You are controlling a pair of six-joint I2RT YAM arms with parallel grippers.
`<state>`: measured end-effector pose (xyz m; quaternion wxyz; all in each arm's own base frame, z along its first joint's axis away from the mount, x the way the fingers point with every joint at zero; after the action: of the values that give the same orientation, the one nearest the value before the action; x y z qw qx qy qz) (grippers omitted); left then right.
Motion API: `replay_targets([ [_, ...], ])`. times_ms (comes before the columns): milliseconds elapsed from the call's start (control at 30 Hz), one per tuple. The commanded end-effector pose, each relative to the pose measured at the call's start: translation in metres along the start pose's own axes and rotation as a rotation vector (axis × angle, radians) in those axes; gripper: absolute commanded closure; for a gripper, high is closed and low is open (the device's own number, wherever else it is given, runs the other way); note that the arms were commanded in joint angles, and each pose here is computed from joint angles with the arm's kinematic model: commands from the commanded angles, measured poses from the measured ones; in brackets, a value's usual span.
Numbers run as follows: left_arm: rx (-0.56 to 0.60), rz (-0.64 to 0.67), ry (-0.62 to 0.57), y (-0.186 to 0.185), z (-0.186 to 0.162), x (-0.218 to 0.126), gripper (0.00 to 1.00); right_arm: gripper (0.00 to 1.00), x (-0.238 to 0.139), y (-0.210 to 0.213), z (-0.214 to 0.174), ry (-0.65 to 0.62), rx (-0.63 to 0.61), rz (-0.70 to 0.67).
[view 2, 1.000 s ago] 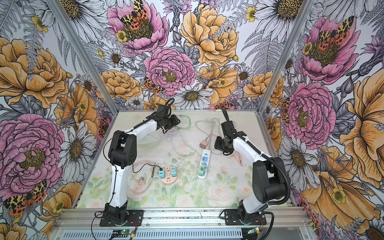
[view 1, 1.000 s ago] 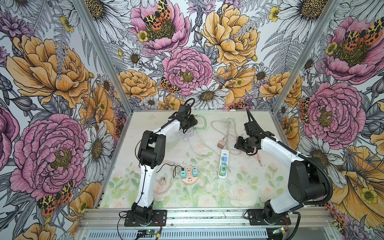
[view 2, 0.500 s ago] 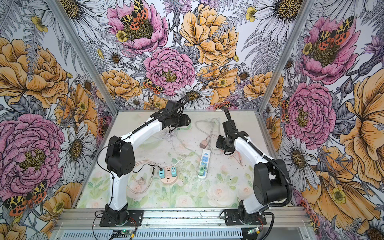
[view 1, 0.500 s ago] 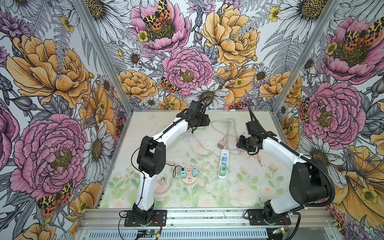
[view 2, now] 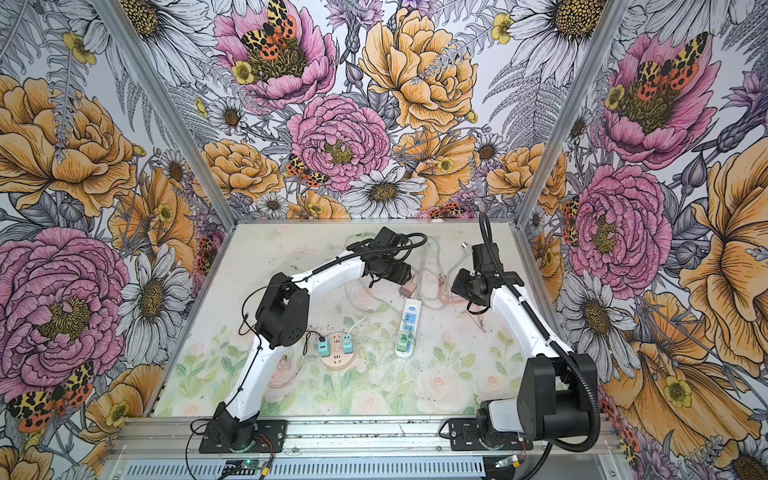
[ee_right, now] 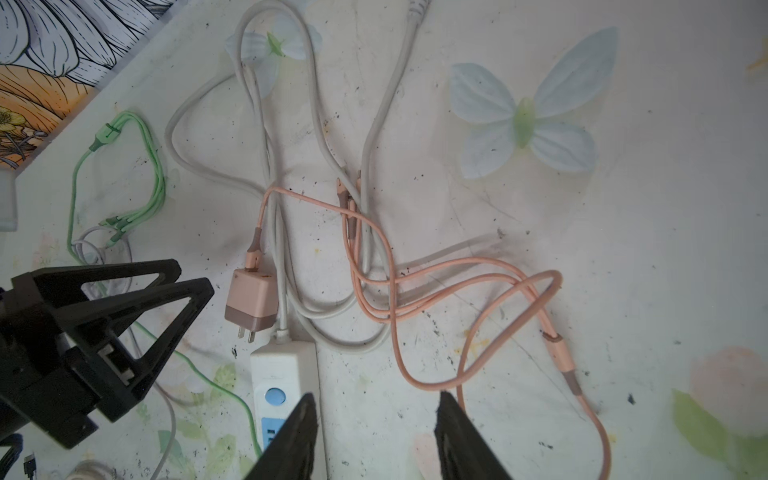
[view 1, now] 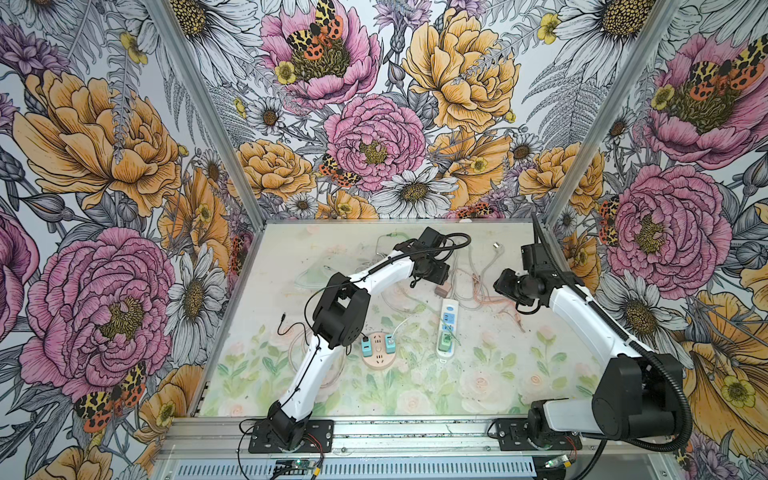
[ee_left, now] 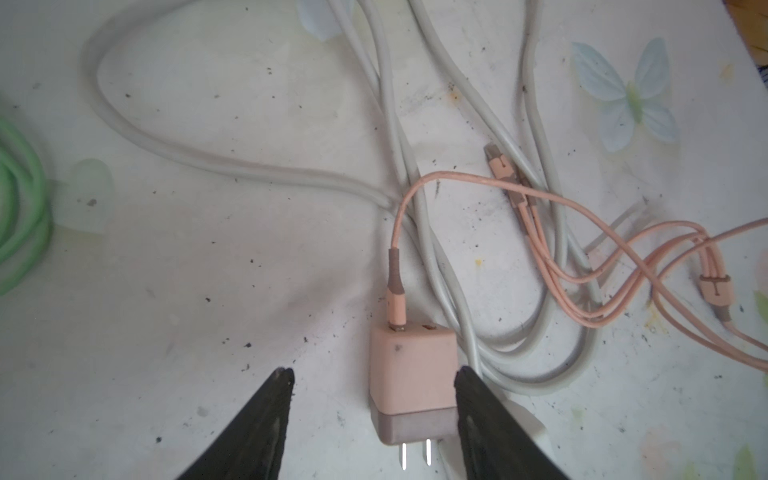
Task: Insert the plug
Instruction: 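Lay down green cable and move left gripper toward pink charger, then lower left gripper and grasp the pink charger while right gripper approaches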
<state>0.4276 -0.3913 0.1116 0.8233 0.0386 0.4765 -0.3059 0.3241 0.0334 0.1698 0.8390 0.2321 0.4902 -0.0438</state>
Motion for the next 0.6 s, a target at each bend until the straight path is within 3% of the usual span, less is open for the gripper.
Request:
replay_targets([
  [0, 0.039, 0.008, -0.011, -0.005, 0.004, 0.0, 0.34, 0.52, -0.004, -0.001, 0.001, -0.014, -0.004, 0.008],
  [567, 0.082, 0.076, 0.065, -0.016, -0.026, 0.02, 0.32, 0.51, 0.0, -0.002, -0.004, 0.007, -0.002, 0.011],
])
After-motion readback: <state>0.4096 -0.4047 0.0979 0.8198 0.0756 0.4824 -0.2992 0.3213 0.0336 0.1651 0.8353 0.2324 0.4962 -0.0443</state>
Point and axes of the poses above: each gripper's point midway between its finger pads, its own x axis out along the fingers, its own y axis along the line the jaws close on, z = x × y, the point moved 4 cm from there along -x, back along the fingers, and after that the axes turned 1 degree about -x, right-handed, at the moved point
